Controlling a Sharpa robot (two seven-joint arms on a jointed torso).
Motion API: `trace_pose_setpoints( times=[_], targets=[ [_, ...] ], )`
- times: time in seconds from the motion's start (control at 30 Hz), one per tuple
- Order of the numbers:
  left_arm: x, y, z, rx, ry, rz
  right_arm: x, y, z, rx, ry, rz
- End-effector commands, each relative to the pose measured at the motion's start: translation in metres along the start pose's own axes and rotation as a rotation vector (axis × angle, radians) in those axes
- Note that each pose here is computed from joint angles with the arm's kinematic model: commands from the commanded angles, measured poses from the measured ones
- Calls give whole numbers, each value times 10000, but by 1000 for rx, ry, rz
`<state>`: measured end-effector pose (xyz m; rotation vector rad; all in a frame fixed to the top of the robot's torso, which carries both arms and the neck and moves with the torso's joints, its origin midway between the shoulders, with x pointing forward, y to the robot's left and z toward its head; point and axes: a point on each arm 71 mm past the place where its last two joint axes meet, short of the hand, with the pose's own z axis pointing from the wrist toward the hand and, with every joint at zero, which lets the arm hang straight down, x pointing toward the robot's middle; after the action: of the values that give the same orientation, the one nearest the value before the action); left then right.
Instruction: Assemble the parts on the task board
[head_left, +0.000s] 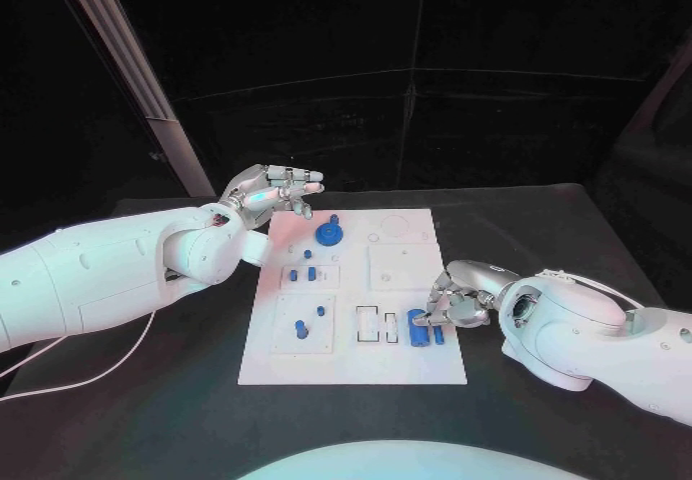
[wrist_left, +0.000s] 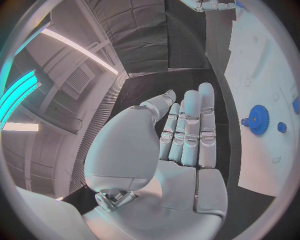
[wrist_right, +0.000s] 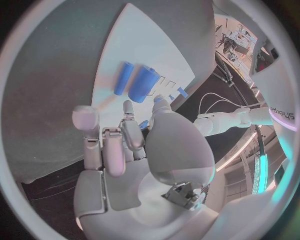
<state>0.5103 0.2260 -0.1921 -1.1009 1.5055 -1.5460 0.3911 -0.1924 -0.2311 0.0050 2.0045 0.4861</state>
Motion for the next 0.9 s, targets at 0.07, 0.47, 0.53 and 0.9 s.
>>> trace_pose_setpoints(
  times=[0.07,0.47,0.53,0.9],
  targets=[
    [10,-12,-2,4,12,-8,43,29,23,9,15,-75],
    [-9,-13,-16,2,10,-8,174,92,94,8,50,-127],
    [-11,-13,-18,1,10,-8,191,101,110,10,50,-130],
    [-26,-15,-32,-1,7,-9,242,159,137,11,11,-98]
  ],
)
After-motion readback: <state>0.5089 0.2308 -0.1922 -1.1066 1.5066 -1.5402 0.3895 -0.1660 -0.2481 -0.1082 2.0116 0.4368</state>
